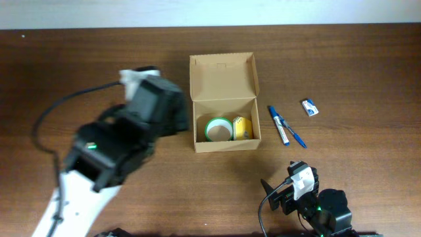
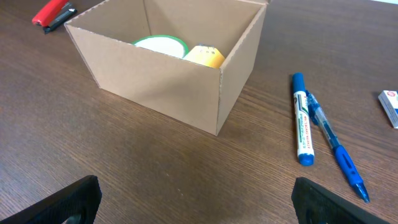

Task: Pack container
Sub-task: 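Move left gripper to the red stapler and grasp it, then lower the red stapler into the box and open the gripper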

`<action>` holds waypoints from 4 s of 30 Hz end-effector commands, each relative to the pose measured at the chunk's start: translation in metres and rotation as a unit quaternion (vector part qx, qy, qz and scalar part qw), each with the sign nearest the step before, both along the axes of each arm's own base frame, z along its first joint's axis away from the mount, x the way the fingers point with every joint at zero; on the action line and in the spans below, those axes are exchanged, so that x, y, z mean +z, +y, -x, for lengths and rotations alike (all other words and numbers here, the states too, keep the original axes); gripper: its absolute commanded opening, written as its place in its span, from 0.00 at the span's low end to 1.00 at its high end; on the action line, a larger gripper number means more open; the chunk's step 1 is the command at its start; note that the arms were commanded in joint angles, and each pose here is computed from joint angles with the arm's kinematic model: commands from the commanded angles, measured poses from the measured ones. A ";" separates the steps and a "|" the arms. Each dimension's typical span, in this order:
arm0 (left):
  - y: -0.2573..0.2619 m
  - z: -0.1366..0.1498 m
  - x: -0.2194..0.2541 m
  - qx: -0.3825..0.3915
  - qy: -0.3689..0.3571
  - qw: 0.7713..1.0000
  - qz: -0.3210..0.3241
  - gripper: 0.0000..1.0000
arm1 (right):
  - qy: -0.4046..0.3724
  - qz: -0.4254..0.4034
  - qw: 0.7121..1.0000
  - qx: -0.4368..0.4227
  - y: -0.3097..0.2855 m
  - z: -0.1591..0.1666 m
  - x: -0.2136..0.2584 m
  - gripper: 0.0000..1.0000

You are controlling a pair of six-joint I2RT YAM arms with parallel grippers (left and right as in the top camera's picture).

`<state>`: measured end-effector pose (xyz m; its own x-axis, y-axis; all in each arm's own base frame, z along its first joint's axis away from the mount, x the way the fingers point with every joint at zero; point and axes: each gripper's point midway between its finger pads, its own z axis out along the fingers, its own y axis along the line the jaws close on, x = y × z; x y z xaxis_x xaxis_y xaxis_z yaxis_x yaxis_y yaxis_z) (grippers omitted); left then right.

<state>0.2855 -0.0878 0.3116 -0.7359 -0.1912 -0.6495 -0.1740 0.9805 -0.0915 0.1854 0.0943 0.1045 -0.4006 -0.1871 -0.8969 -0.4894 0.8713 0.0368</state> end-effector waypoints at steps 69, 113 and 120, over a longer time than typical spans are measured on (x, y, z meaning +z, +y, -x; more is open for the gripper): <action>0.021 -0.179 -0.087 -0.172 0.046 0.979 -0.100 0.02 | -0.001 0.000 1.000 0.008 0.002 0.001 -0.001 0.99; -0.183 -0.110 -0.192 -0.711 0.065 0.654 -0.250 0.02 | -0.001 0.000 1.000 0.008 0.002 0.001 -0.001 0.99; -0.186 -0.115 -0.190 -0.709 0.053 0.656 -0.253 0.02 | -0.001 0.000 1.000 0.008 0.002 0.001 -0.001 0.99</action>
